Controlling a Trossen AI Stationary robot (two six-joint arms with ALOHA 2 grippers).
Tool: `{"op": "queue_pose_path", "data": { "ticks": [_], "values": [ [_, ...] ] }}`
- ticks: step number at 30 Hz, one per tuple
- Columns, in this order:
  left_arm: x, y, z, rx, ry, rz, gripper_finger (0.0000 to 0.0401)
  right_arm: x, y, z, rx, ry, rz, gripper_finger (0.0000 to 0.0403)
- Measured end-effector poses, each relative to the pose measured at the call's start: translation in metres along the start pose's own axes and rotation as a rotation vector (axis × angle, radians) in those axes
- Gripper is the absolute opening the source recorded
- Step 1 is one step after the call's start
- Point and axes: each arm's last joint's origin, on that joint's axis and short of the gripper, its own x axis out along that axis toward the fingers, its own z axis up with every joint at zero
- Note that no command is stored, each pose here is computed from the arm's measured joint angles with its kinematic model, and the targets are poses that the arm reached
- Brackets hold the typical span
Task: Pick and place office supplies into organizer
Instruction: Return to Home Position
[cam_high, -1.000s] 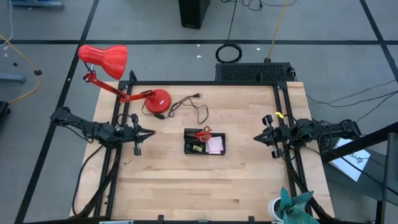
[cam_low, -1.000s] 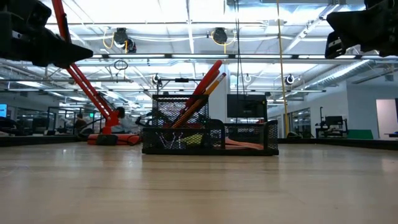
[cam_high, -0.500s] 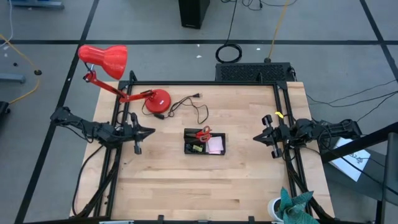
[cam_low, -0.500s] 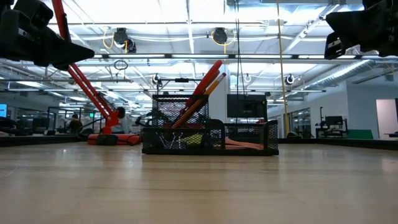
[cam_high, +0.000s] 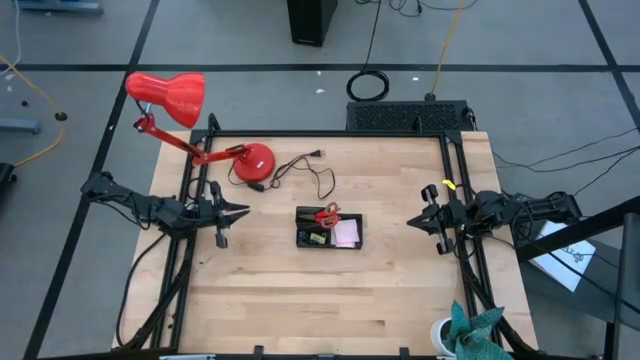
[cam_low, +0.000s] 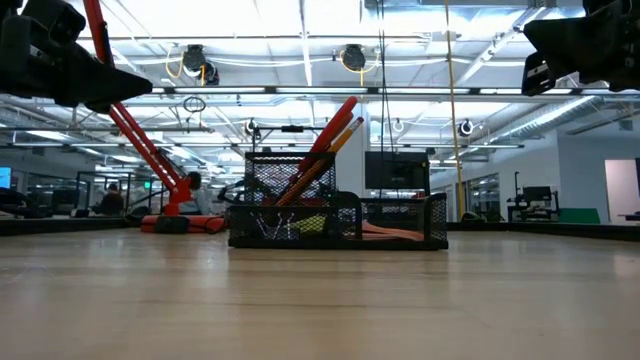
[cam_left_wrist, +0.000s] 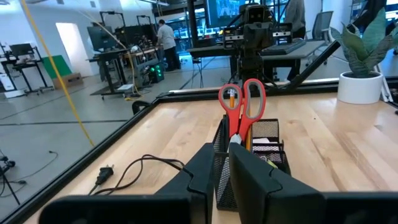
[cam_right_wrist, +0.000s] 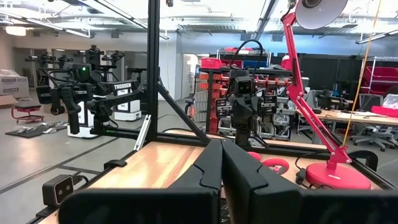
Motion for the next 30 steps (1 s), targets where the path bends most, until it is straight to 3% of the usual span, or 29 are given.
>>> {"op": "queue_pose_path", "data": {
  "ticks": [30],
  "values": [
    [0.0000,0.0000,0.0000,0.001,0.000,0.000,0.0051,0.0000,0.0000,0.0000,0.001,0.000,0.000,0.0000]
  ]
}}
